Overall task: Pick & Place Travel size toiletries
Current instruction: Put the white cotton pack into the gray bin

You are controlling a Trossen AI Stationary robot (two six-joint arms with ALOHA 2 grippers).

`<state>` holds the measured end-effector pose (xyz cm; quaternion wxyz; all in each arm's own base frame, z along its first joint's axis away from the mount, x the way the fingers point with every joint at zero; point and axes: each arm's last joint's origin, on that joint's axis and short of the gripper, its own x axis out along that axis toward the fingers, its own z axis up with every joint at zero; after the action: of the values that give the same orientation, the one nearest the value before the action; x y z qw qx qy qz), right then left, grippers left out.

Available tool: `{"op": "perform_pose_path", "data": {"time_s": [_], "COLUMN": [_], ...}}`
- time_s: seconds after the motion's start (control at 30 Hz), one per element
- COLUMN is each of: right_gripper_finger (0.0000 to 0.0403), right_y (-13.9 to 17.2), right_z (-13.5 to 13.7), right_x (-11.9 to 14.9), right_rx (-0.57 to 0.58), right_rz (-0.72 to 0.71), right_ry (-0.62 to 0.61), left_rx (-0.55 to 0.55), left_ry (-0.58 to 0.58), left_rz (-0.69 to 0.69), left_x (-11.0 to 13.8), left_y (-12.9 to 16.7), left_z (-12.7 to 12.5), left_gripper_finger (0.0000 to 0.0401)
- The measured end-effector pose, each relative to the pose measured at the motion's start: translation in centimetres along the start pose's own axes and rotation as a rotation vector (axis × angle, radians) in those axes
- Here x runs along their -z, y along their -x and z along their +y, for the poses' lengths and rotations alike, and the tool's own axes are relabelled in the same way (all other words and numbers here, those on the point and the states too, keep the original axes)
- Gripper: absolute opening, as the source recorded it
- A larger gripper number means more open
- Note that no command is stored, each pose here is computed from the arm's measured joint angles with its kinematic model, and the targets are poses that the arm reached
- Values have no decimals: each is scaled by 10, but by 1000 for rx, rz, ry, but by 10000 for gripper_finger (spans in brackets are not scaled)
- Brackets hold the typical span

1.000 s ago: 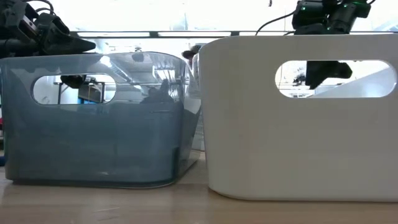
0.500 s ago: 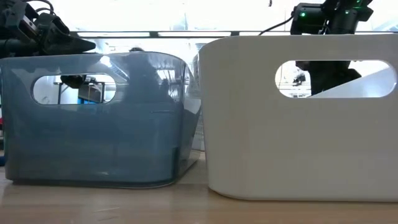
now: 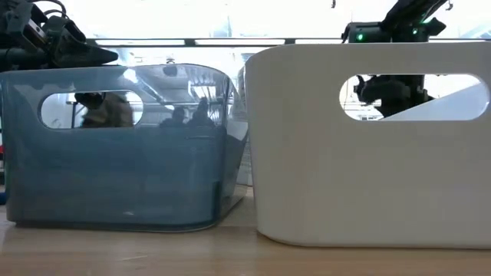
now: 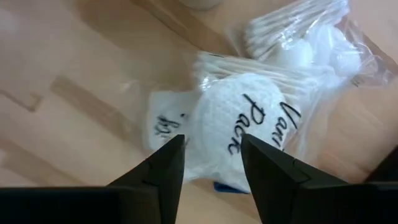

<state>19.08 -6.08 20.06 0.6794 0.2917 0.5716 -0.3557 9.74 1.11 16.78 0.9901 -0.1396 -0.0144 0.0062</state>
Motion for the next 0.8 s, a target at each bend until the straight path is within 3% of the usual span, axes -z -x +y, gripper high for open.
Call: {"op": "perform_pose_path", "data": {"time_s": [0.4, 0.8], "right_gripper_finger": [103, 13], "right_y": [-25, -22], "right_z": [7, 5], "right_x": [-6, -3], "right_rx": [51, 56], "right_rz": [39, 47], "right_ry": [43, 47], "left_rx": [0, 0], "left_ry": [0, 0], "left_rz": [0, 0], "left_x": [0, 0], "left_y": [0, 0], "left_z": [0, 0], "left_gripper_finger": [151, 151]}}
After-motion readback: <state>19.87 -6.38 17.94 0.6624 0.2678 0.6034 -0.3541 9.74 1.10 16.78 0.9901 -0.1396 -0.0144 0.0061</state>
